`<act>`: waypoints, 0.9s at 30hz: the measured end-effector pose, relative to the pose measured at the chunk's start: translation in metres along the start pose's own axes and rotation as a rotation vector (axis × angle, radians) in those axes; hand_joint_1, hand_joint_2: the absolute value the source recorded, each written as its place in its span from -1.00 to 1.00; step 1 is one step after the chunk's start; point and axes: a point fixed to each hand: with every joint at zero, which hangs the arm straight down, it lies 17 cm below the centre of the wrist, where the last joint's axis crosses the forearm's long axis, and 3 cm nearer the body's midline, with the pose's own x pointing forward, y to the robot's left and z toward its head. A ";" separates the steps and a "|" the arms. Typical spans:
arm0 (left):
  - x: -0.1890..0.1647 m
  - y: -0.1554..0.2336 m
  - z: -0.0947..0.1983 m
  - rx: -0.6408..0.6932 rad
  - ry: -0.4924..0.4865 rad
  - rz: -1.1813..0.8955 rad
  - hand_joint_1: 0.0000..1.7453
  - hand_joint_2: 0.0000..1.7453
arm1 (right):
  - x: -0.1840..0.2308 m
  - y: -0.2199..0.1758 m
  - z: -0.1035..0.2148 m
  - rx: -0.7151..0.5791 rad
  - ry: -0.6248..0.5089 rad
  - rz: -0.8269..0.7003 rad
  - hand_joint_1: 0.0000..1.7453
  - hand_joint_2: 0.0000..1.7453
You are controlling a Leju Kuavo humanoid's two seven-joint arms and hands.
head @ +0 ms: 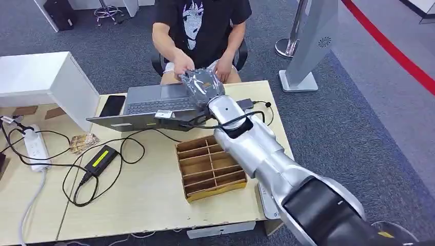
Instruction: Pass the card to the sensor for recognition and then transmit it.
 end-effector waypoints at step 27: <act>-0.021 0.003 -0.001 0.016 0.050 0.180 -1.00 1.00 | 0.067 -0.045 0.171 -0.410 -0.333 -0.785 -1.00 1.00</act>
